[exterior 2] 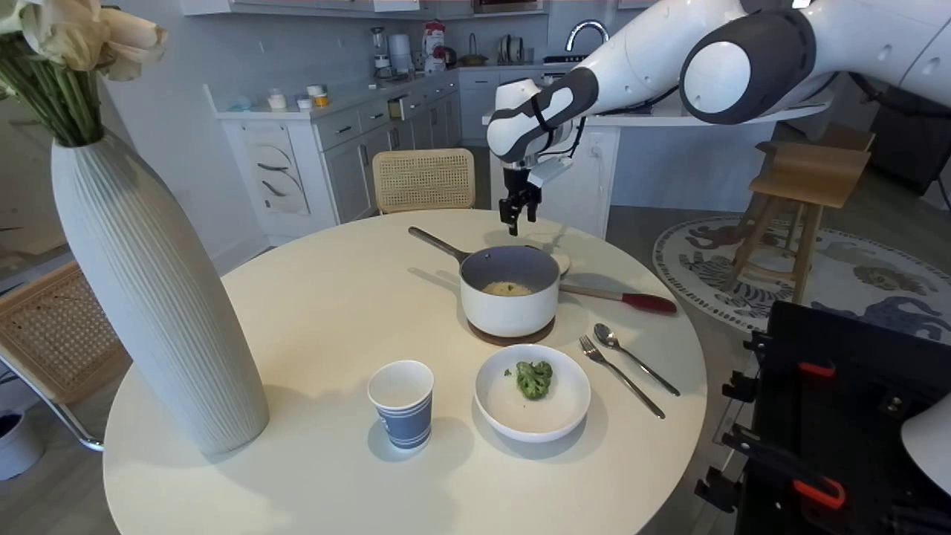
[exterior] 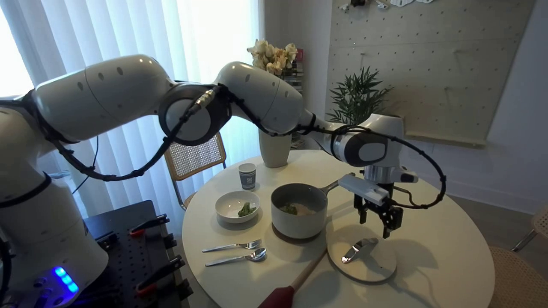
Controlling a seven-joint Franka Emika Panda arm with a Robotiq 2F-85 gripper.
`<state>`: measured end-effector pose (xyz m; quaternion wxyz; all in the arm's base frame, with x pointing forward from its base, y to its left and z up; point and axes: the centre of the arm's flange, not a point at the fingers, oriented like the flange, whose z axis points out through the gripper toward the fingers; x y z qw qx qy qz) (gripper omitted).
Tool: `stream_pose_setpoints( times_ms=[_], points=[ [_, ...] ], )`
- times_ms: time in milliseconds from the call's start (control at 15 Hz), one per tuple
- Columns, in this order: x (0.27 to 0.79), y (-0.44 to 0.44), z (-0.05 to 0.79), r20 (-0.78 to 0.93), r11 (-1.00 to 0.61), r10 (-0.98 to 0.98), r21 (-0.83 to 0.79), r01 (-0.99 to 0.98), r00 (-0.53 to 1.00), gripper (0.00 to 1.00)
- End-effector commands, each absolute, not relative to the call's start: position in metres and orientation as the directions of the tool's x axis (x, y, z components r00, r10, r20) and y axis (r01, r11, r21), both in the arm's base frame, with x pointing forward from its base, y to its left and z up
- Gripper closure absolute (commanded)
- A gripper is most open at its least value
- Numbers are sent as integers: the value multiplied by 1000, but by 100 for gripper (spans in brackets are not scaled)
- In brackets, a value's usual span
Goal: Uncover the white pot
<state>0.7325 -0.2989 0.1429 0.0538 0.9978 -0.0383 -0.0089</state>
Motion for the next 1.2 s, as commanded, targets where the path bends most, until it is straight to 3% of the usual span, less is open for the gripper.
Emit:
stream_pose_setpoints(
  times_ms=[0, 600, 1133],
  points=[
    [741, -282, 185, -20, -992, -82, 94, -80, 996, 0],
    [729, -177, 289, -99, -991, -13, 134, 0, 995, 0],
    [687, -57, 370, -155, -982, -23, 189, 7, 988, 0]
  ],
)
